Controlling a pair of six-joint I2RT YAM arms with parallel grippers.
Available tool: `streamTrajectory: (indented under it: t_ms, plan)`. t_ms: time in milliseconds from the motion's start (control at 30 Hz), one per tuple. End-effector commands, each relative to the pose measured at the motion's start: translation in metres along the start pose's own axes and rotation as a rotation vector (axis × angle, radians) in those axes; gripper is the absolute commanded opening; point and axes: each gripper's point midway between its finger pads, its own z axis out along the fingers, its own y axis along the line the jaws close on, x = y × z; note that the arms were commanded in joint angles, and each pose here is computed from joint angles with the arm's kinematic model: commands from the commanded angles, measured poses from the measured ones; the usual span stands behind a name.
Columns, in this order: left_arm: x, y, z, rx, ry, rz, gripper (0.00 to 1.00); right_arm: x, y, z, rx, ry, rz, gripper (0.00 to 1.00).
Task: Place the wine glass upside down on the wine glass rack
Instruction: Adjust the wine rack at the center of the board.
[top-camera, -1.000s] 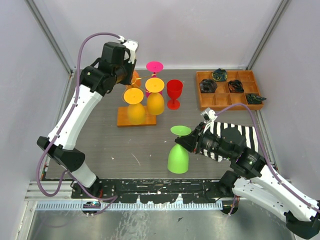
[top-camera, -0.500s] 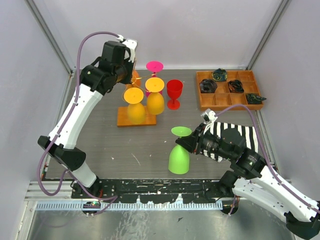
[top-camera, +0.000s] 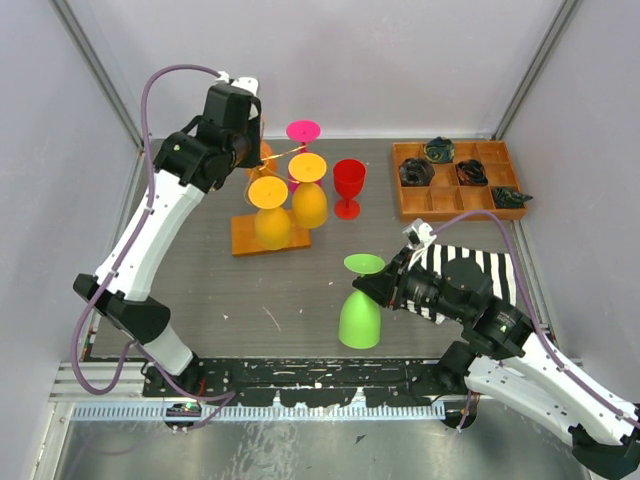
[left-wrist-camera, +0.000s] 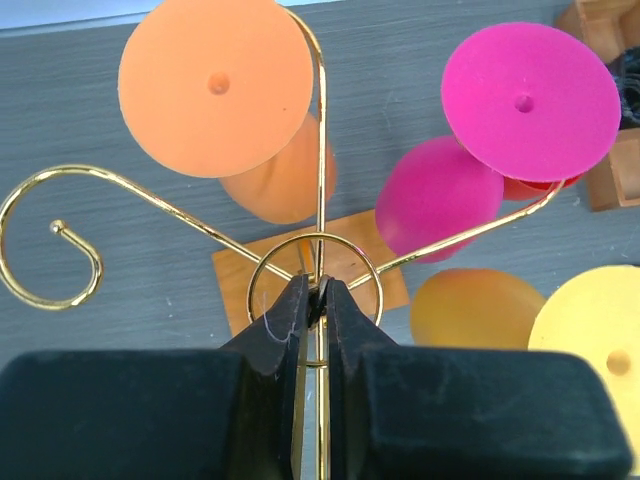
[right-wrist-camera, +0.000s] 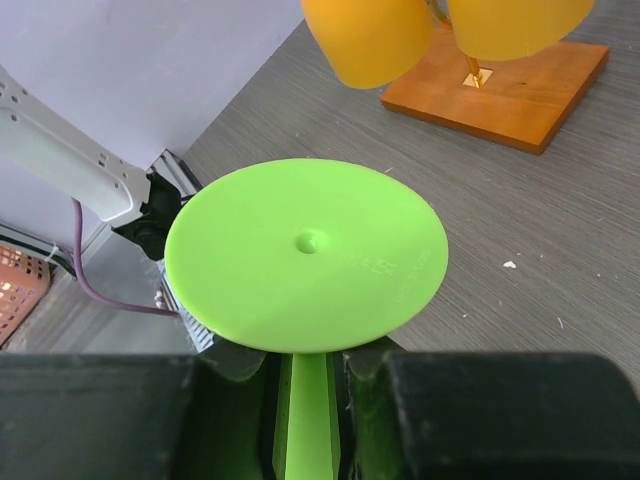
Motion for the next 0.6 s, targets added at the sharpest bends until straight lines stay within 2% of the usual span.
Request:
streamTrajectory:
  t_ms: [0,200,567]
  plan:
    - [-0.032,0.024,-0.032,-0.127,-0.145,-0.123,0.00,-0.015,0.006,-0.002,-0.017,-0.059,-0.022,0.01]
    - [-0.034,0.037,-0.040,-0.255,-0.147,-0.145,0.00,-0.014,0.006,0.000,-0.018,-0.056,-0.018,0.01]
    - [-0.036,0.041,-0.038,-0.308,-0.164,-0.249,0.00,-0.013,0.005,0.002,-0.018,-0.052,-0.019,0.00]
